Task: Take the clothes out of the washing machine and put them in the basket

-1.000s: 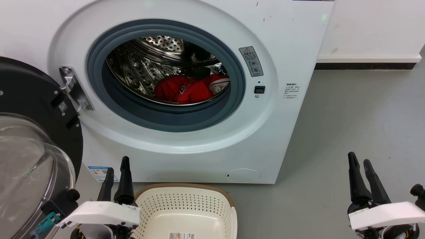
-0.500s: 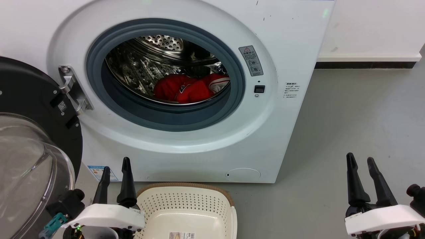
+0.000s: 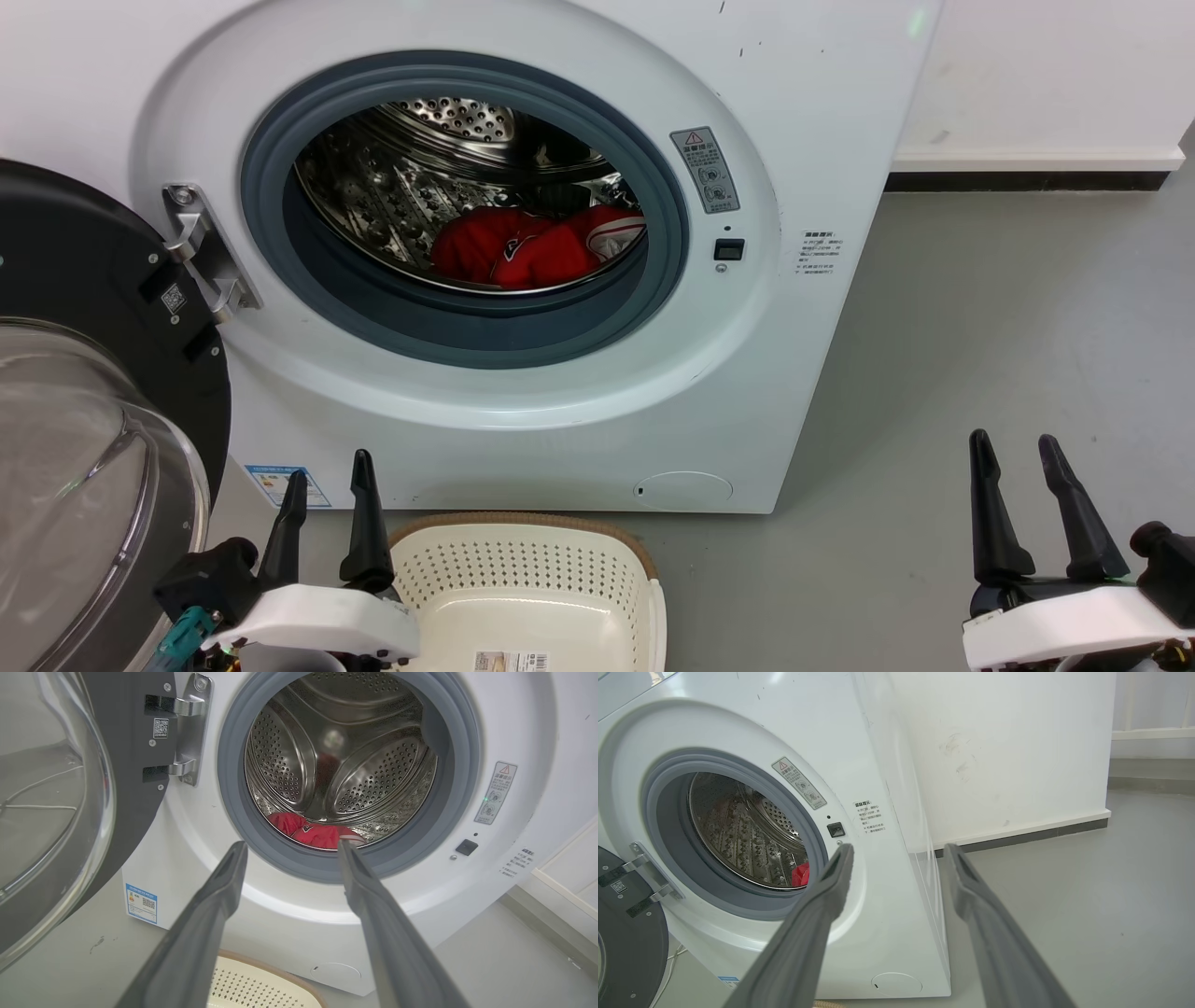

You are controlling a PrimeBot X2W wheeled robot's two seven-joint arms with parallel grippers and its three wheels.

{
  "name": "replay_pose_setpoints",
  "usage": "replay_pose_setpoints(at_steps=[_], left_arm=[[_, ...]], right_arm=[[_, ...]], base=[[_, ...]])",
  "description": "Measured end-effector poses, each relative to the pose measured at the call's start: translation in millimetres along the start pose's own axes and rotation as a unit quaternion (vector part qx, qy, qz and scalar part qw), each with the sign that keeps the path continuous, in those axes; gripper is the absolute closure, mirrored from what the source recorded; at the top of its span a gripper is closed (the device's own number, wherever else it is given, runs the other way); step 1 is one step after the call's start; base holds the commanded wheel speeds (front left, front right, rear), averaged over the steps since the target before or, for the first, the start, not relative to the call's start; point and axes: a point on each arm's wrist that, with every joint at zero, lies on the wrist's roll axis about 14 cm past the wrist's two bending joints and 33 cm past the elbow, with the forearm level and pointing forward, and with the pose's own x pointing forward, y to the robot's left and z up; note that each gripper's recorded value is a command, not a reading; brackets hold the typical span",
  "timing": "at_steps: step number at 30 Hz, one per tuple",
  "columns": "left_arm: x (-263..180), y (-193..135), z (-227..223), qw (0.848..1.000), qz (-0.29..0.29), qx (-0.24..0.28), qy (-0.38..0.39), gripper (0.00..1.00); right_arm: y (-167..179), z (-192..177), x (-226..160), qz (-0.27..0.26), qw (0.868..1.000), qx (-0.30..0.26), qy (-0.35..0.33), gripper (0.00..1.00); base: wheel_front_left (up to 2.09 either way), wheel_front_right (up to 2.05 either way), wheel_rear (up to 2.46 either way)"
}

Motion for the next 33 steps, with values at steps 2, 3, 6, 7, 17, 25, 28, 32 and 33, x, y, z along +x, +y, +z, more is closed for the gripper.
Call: replay_pose_setpoints(at_steps=[2,3,6,7,17,25,28,32,33], left_arm=[[0.0,-0.8,0.8,1.0,-0.002,0.009,-0.003,0.0],[-0.1,-0.9,1.0,1.0,-0.002,0.014,-0.004,0.0],[-1.2,-0.8,0.8,1.0,-0.003,0.026,-0.006,0.0],[-1.6,-0.8,0.5,1.0,-0.003,0.03,-0.006,0.0],[-3.7,-3.2,0.7,0.997,-0.011,0.076,-0.015,0.0],[-5.2,-4.1,1.6,0.994,-0.016,0.104,-0.022,0.0],[-5.5,-4.8,1.8,0.993,-0.019,0.114,-0.025,0.0],[-6.6,-5.7,1.4,0.991,-0.022,0.127,-0.026,0.0],[-6.9,-6.1,1.4,0.991,-0.023,0.13,-0.027,0.0]], right_arm=[[1.1,1.6,0.1,0.002,1.0,-0.009,-0.003,0.0],[1.6,2.5,0.2,0.004,1.0,-0.013,-0.005,0.0],[3.0,4.0,-0.5,0.007,1.0,-0.03,-0.008,0.0],[3.4,4.3,-0.9,0.008,0.999,-0.034,-0.009,0.0],[6.8,7.4,-3.5,0.018,0.997,-0.08,-0.017,0.0],[8.9,7.5,-5.8,0.024,0.994,-0.108,-0.019,0.0],[8.8,7.1,-7.3,0.025,0.992,-0.118,-0.02,0.0],[9.7,7.4,-8.5,0.028,0.991,-0.13,-0.022,0.0],[10.1,7.6,-8.6,0.029,0.99,-0.133,-0.022,0.0]], base=[[0.0,0.0,0.0],[0.0,0.0,0.0],[0.0,0.0,0.0],[0.0,0.0,0.0],[0.0,0.0,0.0],[0.0,0.0,0.0],[0.0,0.0,0.0],[0.0,0.0,0.0],[0.0,0.0,0.0]])
